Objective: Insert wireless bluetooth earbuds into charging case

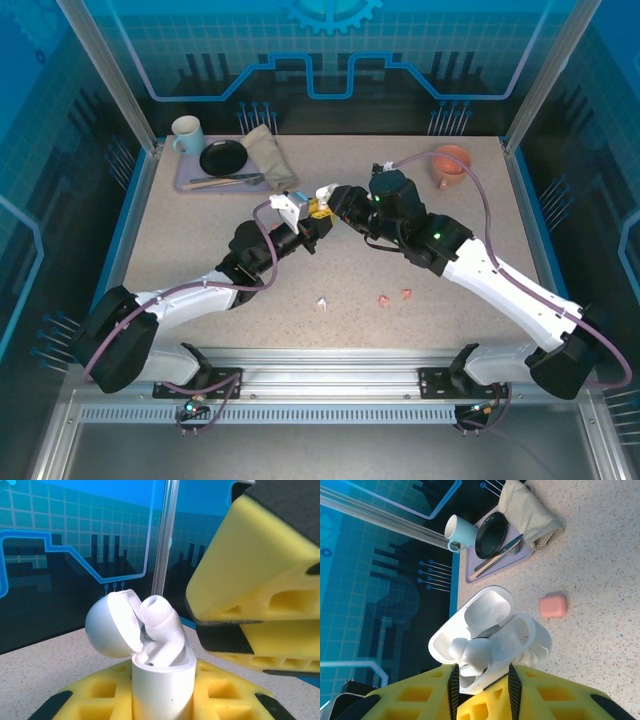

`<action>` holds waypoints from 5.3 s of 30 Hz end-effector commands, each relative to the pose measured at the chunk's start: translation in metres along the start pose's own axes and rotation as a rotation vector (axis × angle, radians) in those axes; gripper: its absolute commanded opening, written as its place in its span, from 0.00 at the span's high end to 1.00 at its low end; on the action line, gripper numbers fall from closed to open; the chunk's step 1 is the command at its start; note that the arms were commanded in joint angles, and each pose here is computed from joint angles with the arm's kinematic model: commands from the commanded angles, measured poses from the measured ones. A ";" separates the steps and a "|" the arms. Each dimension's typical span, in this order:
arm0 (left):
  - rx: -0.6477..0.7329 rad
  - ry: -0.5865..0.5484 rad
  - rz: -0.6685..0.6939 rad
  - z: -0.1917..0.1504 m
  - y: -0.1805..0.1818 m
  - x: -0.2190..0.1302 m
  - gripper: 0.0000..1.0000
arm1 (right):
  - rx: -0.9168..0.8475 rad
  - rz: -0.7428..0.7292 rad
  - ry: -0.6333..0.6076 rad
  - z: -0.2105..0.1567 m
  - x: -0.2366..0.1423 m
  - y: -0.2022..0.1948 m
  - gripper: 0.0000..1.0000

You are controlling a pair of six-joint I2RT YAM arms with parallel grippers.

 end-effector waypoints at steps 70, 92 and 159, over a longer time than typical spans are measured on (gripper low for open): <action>0.010 -0.038 -0.044 0.007 -0.006 -0.006 1.00 | -0.473 -0.011 0.006 -0.005 0.024 0.029 0.66; 0.018 -0.032 -0.023 0.008 -0.005 -0.011 1.00 | -0.473 -0.045 0.030 -0.011 0.026 0.005 0.69; 0.038 -0.012 -0.201 0.031 -0.003 -0.017 1.00 | -1.094 0.103 0.209 -0.004 0.003 0.013 0.89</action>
Point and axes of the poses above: each hand's point on the last joint's axis, 136 mm out from that joint toward the fingers, its own x axis out along the fingers, its own y axis along the line the jaws close on, z = x × y, the point moved 10 cm from there along -x, back along the fingers, and after that the axes turned 10 degrees about x, right-handed, at the moved point
